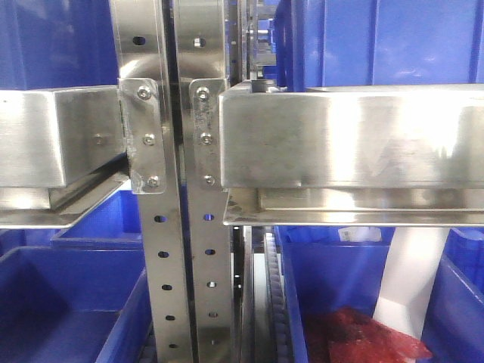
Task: Grab orange capacitor from left shelf to right conveyor
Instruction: 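Lift the capacitor and pull the right gripper back out of the shelf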
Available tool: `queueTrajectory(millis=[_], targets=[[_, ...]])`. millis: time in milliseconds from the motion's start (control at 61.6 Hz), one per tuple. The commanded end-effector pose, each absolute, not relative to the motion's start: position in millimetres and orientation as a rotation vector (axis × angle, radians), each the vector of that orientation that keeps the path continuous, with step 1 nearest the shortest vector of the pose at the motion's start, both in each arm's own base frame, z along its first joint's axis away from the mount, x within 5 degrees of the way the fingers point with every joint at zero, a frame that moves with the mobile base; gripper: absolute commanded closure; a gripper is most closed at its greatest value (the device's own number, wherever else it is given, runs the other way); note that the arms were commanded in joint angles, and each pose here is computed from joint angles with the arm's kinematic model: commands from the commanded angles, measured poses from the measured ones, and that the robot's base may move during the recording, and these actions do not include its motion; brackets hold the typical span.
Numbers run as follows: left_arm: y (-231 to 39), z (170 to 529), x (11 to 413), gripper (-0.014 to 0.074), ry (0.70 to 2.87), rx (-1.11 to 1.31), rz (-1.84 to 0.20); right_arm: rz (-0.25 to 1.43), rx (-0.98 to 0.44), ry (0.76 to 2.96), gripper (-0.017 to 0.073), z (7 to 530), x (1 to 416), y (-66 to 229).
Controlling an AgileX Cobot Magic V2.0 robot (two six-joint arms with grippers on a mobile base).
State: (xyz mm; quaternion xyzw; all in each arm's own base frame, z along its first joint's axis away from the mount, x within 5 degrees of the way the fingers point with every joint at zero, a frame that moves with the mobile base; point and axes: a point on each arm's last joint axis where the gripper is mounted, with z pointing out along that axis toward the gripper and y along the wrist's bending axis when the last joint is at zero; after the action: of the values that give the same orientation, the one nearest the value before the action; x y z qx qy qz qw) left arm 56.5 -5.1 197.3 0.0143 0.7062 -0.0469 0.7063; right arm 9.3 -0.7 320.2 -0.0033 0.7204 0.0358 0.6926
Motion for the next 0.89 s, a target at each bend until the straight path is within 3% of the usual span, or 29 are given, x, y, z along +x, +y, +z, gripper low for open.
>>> queueTrajectory(millis=[0, 876], targets=[[-4.3, 207.5, 55.1, 0.072, 1.464, 0.022, -0.106, 0.072, -0.012, 1.491, 0.0484, 338.8, 6.7, -1.2], [-4.3, 207.5, 55.1, 0.072, 1.464, 0.022, -0.106, 0.072, -0.012, 1.491, 0.0484, 338.8, 6.7, -1.2]])
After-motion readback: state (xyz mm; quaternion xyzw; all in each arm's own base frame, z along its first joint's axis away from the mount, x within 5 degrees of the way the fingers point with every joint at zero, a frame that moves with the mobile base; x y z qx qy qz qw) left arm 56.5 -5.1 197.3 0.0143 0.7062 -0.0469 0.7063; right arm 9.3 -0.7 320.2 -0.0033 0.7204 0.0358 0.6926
